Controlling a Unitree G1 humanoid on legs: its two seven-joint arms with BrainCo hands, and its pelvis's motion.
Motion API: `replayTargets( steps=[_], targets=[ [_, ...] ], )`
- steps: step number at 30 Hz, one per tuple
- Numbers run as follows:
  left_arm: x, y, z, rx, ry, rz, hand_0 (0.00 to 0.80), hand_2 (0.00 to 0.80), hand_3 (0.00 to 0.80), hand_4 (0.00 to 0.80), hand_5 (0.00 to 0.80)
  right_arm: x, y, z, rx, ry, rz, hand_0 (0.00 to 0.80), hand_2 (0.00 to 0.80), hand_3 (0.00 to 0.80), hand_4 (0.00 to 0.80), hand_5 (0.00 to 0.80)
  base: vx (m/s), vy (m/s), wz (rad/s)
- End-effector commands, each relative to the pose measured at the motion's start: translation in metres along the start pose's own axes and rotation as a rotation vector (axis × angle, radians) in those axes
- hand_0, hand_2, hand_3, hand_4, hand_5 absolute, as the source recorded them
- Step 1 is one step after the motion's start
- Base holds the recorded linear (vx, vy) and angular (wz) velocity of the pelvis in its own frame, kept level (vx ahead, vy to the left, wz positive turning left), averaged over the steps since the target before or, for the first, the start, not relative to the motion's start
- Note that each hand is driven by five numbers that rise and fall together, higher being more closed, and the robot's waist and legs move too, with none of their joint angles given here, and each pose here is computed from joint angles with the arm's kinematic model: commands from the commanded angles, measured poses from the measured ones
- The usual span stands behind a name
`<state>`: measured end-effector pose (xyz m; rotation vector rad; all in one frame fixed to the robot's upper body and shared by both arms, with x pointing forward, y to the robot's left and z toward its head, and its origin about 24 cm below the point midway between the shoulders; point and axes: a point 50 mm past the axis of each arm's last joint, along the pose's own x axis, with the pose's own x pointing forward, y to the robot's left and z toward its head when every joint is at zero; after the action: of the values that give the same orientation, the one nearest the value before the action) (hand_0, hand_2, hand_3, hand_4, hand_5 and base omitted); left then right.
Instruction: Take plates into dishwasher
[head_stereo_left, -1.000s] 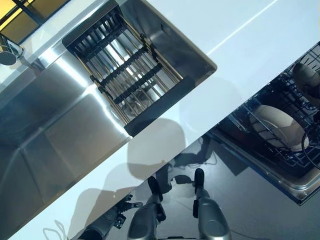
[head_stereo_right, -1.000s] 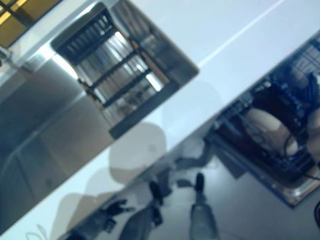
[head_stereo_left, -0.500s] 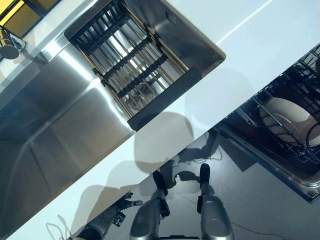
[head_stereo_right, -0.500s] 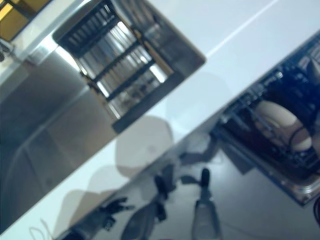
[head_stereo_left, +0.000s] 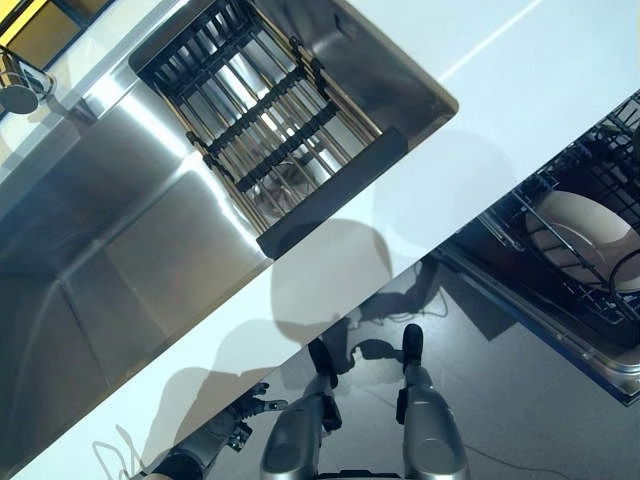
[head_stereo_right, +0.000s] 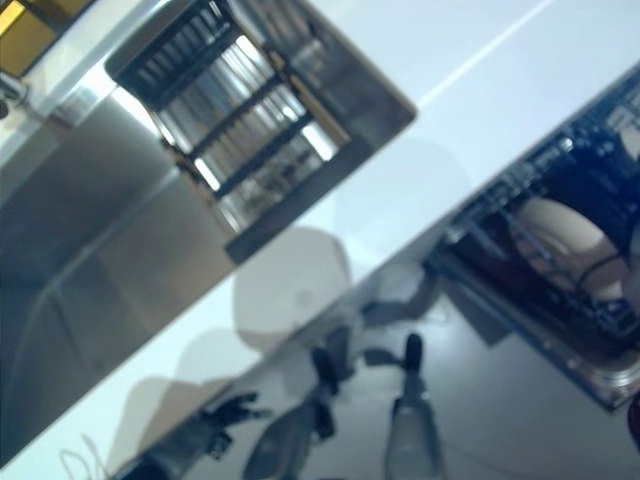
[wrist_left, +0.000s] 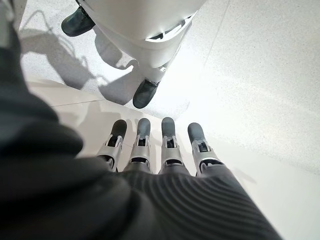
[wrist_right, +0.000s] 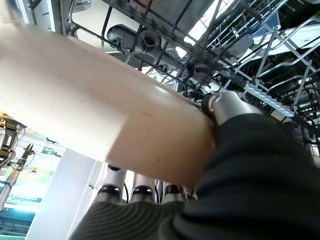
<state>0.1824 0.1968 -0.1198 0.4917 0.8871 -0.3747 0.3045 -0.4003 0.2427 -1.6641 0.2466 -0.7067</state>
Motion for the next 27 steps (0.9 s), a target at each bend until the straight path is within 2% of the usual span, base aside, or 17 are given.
replayTargets(
  steps=[1, 13, 14, 15, 16, 17, 18, 19, 21, 22, 27],
  targets=[
    [-0.010, 0.064, 0.014, 0.031, -0.035, 0.149, 0.000, 0.000, 0.000, 0.000, 0.000, 0.005, -0.018, -0.011, -0.106, 0.039, -0.049, 0.800, 0.800, 0.800, 0.800, 0.800, 0.000, 0.000, 0.00],
    [-0.012, 0.062, 0.008, 0.037, -0.023, 0.143, 0.000, 0.000, 0.000, 0.000, 0.000, 0.003, -0.014, -0.018, -0.188, 0.053, -0.034, 0.800, 0.800, 0.800, 0.800, 0.800, 0.000, -0.006, 0.00],
    [-0.012, 0.062, 0.008, 0.036, -0.021, 0.144, 0.000, 0.000, 0.000, 0.000, 0.000, 0.003, -0.013, -0.018, -0.185, 0.054, -0.032, 0.781, 0.781, 0.781, 0.781, 0.781, 0.001, -0.040, -0.03],
    [-0.012, 0.062, 0.007, 0.037, -0.020, 0.145, 0.000, 0.000, 0.000, 0.000, 0.000, 0.003, -0.012, -0.018, -0.179, 0.055, -0.029, 0.640, 0.640, 0.640, 0.640, 0.640, 0.000, -0.036, -0.04],
    [-0.012, 0.063, 0.007, 0.035, -0.019, 0.148, 0.000, 0.000, 0.000, 0.000, 0.000, 0.003, -0.011, -0.018, -0.174, 0.057, -0.028, 0.558, 0.558, 0.558, 0.558, 0.558, -0.004, -0.025, -0.04],
    [-0.012, 0.063, 0.006, 0.034, -0.019, 0.149, 0.000, 0.000, 0.000, 0.000, 0.000, 0.003, -0.011, -0.017, -0.170, 0.058, -0.026, 0.486, 0.486, 0.486, 0.486, 0.486, -0.007, -0.014, -0.04],
    [-0.012, 0.063, 0.006, 0.033, -0.020, 0.149, 0.000, 0.000, 0.000, 0.000, 0.000, 0.003, -0.010, -0.017, -0.168, 0.058, -0.026, 0.477, 0.477, 0.477, 0.477, 0.477, -0.015, -0.005, -0.03],
    [-0.013, 0.064, 0.005, 0.032, -0.020, 0.151, 0.000, 0.000, 0.000, 0.000, 0.000, 0.003, -0.011, -0.017, -0.162, 0.055, -0.029, 0.364, 0.364, 0.364, 0.364, 0.364, 0.000, 0.000, 0.00],
    [-0.013, 0.064, 0.005, 0.029, -0.020, 0.153, 0.000, 0.000, 0.000, 0.000, 0.000, 0.003, -0.011, -0.016, -0.154, 0.051, -0.033, 0.050, 0.050, 0.050, 0.050, 0.050, 0.000, 0.000, 0.00],
    [-0.013, 0.065, 0.005, 0.028, -0.020, 0.152, 0.000, 0.000, 0.000, 0.000, 0.000, 0.003, -0.010, -0.016, -0.148, 0.050, -0.033, 0.000, 0.000, 0.000, 0.000, 0.000, 0.000, 0.000, 0.00],
    [-0.013, 0.063, 0.005, 0.025, -0.018, 0.150, 0.000, 0.000, 0.000, 0.000, 0.000, 0.002, -0.006, -0.014, -0.140, 0.051, -0.028, 0.000, 0.000, 0.000, 0.000, 0.000, 0.000, 0.000, 0.00]
  ],
)
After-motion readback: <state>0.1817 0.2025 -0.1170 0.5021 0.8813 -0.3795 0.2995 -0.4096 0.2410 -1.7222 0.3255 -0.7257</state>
